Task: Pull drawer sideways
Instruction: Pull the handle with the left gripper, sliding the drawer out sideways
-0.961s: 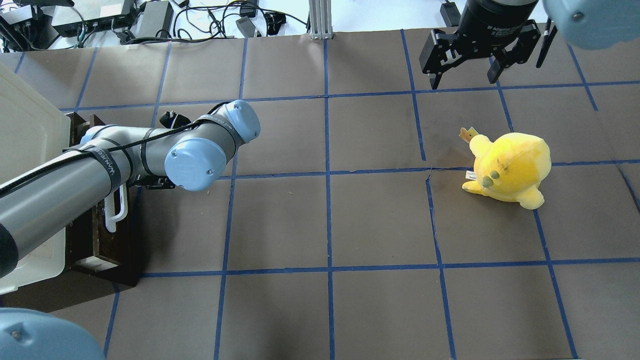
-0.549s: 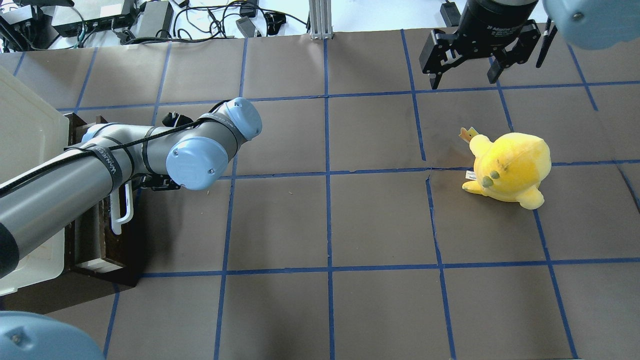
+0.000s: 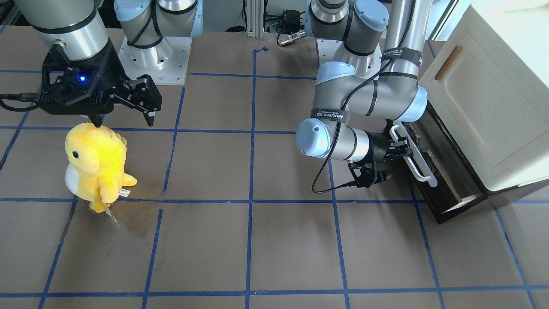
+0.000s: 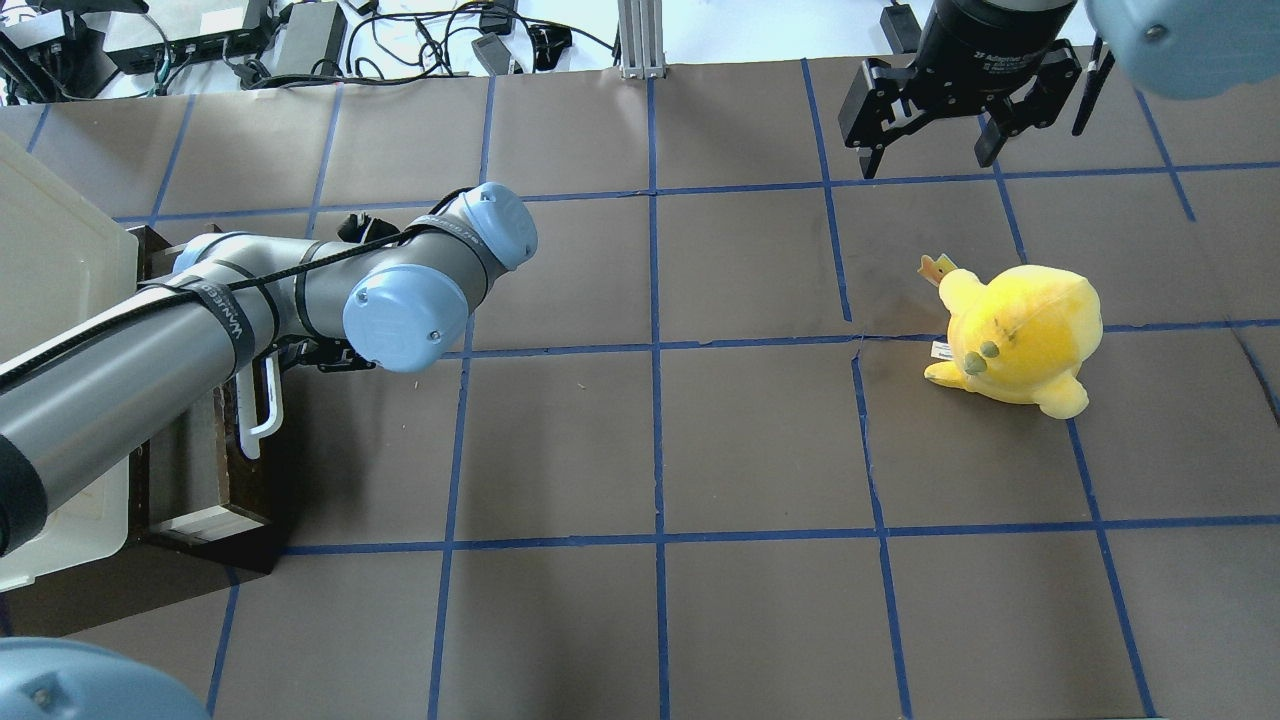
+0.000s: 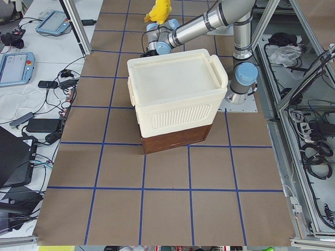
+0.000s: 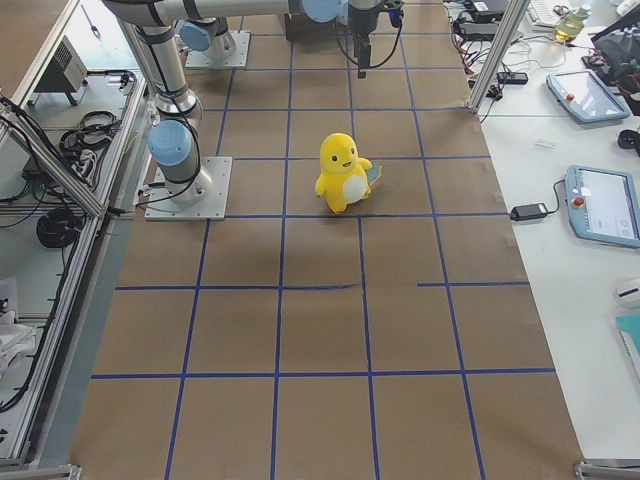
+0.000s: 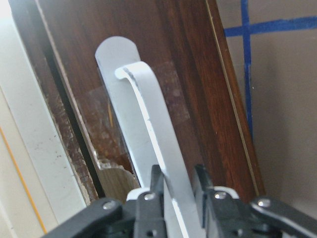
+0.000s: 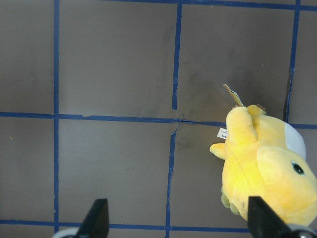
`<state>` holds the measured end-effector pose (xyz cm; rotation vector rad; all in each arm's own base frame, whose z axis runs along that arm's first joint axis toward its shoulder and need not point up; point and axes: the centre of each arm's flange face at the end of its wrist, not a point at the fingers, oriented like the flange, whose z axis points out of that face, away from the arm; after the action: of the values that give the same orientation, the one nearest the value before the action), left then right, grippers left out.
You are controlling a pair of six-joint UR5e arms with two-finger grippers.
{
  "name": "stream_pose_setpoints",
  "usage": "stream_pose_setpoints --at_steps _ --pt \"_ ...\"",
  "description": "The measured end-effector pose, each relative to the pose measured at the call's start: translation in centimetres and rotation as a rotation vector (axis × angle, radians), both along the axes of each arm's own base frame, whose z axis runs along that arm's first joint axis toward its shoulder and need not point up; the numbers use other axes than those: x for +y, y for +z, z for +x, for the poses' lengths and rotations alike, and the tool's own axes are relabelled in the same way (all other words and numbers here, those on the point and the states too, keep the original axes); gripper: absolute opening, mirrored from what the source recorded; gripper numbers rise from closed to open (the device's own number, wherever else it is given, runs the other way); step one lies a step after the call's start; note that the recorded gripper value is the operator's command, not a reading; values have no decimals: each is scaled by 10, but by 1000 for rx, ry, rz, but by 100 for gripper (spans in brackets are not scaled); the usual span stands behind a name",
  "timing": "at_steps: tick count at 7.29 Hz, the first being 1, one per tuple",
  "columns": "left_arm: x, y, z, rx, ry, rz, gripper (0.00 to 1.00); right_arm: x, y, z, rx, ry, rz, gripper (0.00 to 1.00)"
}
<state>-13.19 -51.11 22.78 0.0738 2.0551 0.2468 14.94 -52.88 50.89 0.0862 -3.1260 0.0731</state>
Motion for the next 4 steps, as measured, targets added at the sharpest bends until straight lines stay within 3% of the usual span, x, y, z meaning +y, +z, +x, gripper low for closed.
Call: stream_pose_setpoints --at_steps 4 --pt "-2 3 -5 8 -6 -7 31 0 0 0 0 0 0 100"
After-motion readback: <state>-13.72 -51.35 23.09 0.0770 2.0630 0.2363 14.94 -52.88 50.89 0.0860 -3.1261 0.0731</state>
